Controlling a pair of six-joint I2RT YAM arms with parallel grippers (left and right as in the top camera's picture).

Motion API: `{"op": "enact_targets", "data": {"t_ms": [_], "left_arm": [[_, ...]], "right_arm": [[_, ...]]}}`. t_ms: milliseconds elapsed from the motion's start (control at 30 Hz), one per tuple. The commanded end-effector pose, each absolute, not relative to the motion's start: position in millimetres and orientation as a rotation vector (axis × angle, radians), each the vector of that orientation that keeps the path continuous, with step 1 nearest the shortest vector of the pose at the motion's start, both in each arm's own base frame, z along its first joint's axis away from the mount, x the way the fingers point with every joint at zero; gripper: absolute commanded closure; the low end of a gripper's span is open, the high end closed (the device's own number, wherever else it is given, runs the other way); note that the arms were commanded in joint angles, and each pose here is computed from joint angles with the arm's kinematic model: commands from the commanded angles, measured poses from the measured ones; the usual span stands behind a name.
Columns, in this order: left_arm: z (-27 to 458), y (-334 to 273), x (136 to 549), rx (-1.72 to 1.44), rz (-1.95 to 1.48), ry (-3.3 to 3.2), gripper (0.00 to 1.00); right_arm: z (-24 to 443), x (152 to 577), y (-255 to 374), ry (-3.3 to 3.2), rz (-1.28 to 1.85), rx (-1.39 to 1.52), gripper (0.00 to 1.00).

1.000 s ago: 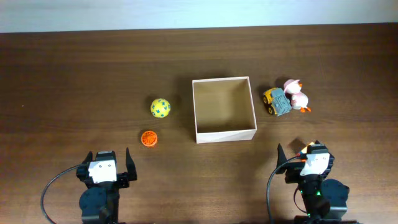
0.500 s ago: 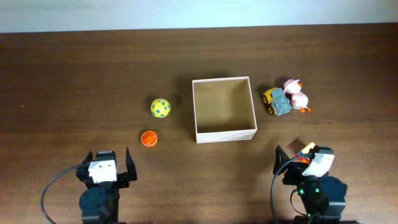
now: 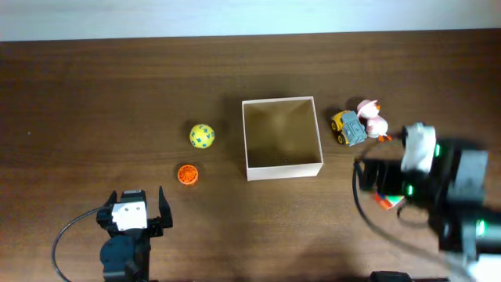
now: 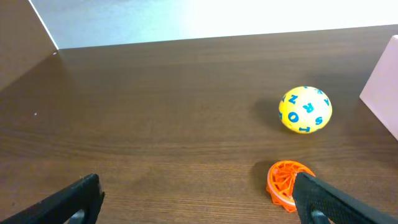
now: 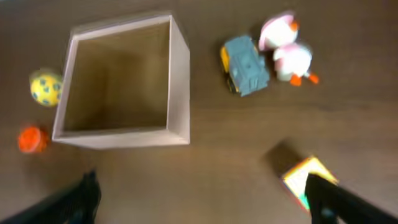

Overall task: Pack container
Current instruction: 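Move the right gripper over the yellow-grey toy truck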

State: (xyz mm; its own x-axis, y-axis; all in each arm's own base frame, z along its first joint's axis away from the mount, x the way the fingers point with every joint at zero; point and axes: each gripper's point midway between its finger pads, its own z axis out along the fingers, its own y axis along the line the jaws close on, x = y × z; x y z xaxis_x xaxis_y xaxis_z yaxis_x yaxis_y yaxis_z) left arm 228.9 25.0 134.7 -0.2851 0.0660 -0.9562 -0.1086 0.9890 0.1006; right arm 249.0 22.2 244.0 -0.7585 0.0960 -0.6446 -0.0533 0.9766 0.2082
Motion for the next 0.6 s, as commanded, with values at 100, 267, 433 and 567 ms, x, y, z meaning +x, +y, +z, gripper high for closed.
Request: {"op": "enact_targets", "data": {"t_ms": [100,267,433,567], "left_arm": [[135,23,229,-0.01,0.17,1.844,0.01],[135,23,229,-0.01,0.17,1.844,0.01],[135,23,229,-0.01,0.17,1.844,0.01],[135,23,229,-0.01,0.17,1.844,0.01]], "right_arm": [[233,319,18,2.592,0.272,-0.14,0.01],[178,340,19,2.755,0.335,-0.127,0.01],[135,345,19,2.872,0.363,-0.208,0.01],[117,348,24,2.898,0.368,-0.335,0.01]]}}
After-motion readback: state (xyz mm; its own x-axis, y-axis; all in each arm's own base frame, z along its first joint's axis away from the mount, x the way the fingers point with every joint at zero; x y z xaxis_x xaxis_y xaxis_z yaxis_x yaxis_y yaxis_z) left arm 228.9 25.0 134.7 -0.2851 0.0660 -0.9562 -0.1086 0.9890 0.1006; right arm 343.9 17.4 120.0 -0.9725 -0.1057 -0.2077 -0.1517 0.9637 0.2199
